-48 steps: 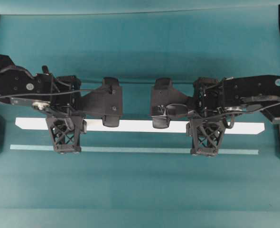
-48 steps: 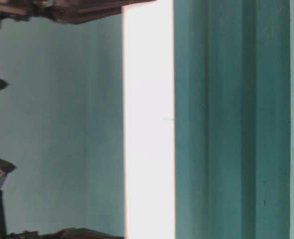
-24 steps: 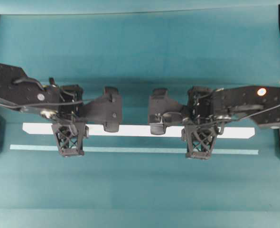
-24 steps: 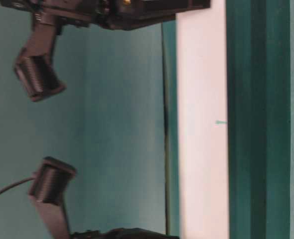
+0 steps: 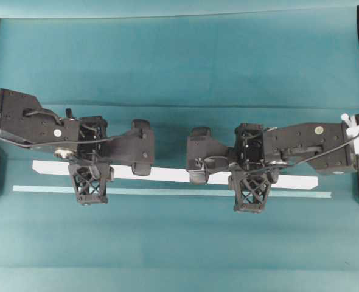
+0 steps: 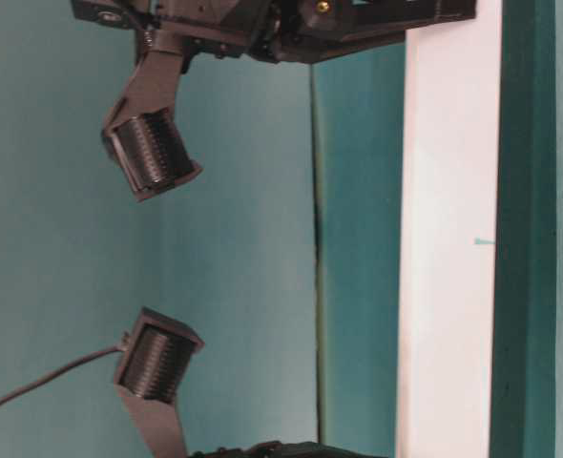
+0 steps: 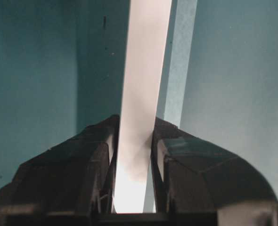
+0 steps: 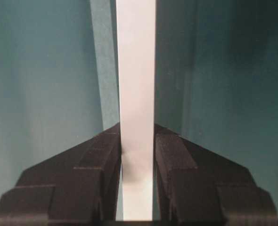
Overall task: Lift a wooden board with both hands.
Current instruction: 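Lower the board with both grippers back onto the table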
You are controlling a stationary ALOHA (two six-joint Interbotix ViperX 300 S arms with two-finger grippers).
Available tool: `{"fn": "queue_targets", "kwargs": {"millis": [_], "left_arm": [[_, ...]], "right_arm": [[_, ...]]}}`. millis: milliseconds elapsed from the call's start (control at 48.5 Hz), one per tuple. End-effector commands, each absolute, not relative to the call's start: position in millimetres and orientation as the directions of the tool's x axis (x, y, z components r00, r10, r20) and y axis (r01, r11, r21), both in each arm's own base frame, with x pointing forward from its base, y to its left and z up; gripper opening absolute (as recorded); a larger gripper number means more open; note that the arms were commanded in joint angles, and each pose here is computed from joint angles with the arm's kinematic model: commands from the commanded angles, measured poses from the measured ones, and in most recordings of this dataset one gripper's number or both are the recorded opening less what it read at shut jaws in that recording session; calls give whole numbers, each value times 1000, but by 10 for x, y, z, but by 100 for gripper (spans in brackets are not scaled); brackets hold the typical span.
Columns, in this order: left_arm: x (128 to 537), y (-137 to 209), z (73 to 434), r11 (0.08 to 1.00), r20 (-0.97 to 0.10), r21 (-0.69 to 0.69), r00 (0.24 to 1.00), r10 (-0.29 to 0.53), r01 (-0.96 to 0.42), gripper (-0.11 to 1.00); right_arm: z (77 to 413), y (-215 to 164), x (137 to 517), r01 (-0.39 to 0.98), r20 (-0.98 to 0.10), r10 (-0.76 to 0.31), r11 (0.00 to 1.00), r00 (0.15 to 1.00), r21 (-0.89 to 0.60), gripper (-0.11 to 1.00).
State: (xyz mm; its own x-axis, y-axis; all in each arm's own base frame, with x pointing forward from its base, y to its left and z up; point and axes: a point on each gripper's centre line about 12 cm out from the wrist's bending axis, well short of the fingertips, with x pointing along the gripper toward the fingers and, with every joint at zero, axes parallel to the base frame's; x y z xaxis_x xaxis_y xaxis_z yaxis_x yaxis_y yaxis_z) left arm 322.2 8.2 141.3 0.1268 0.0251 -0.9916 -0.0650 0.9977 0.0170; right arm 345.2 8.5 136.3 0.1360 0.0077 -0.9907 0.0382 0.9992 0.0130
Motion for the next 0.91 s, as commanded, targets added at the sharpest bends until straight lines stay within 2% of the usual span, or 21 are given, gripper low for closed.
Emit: {"fn": "queue_targets", "kwargs": {"millis": [0,289,887], "left_arm": [[3194,82,1353,996,-992,14,125,26,-92,18],[3189,-10,1194,991,-989,-1,149,19,-133,18],[3177,-16,1102,991,-986,-5,164,17,-137,18]], "right_arm": [[1272,127,3406,31,-994,14,999,108,17,22],[1193,125,3392,27,-993,13,1000,114,16,22],[1090,151,3340,22,-996,15,1000,91,17,22]]}}
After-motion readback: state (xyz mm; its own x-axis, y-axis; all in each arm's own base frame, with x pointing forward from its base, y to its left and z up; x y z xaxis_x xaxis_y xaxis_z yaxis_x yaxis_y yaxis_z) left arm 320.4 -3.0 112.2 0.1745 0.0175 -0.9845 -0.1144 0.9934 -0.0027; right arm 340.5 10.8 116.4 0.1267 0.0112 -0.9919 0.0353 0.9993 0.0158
